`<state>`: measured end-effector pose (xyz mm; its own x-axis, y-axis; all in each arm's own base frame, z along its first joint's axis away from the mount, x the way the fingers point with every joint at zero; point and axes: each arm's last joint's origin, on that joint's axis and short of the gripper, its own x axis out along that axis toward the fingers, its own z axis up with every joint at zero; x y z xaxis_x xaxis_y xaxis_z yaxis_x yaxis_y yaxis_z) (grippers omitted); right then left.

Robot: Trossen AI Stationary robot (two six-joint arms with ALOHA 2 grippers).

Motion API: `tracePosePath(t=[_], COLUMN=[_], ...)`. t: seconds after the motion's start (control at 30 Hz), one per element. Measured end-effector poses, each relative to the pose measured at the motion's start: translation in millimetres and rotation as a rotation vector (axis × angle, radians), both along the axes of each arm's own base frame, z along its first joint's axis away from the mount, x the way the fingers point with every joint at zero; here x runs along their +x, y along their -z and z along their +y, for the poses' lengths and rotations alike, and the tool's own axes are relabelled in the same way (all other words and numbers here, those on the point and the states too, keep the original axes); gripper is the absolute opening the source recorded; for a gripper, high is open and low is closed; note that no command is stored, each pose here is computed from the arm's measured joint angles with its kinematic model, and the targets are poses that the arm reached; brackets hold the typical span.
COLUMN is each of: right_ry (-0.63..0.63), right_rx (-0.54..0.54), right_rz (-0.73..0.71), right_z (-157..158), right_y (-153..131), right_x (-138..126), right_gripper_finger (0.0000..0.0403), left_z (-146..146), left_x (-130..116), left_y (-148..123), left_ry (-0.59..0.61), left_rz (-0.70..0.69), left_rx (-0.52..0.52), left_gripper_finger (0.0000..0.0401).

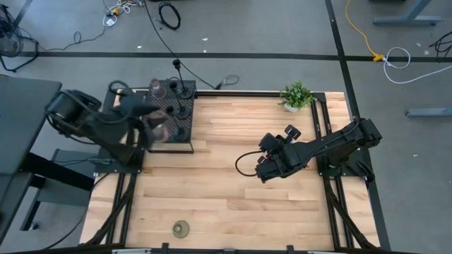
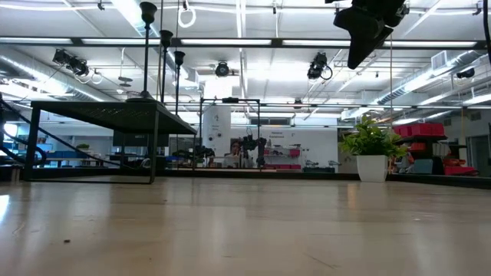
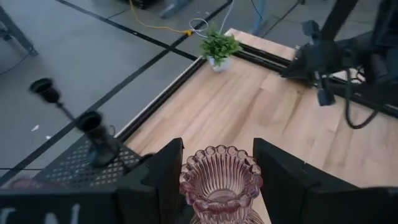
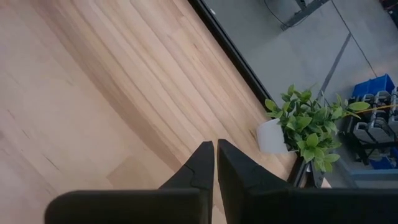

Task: Pick & Place candle stick holders
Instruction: Align the pink candle holder with the other pink candle holder on the shelf

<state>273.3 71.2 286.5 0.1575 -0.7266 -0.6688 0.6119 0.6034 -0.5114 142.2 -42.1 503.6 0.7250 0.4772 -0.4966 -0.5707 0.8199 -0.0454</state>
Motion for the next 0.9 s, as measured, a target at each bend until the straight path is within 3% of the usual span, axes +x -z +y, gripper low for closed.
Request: tracePosePath(t=[0.33,0.57,0.9], right_ry=[0.000,-0.001,0.002], right_rx=[0.000,0.000,-0.019], right_rz=[-0.001,-0.042,-0.100], right_z=[0.0,0.9,-0.8], right_y=[0.0,0.0,-0.4], right_x=[0.1,3.3,8.5], right_gripper_finger=[0.0022,0.0022,0.0022], left_z=[24.9,38.4,43.0], left_x=[-55.4,-77.3,-80.8], left_y=[46.8,94.0,170.4], left_ry=[-0.099,-0.199,-0.364], left_rz=[-0.030,-0.021,-0.087], left_rx=[-0.030,0.105,0.257], left_gripper_finger=[0.0176,0.0176,0.0176])
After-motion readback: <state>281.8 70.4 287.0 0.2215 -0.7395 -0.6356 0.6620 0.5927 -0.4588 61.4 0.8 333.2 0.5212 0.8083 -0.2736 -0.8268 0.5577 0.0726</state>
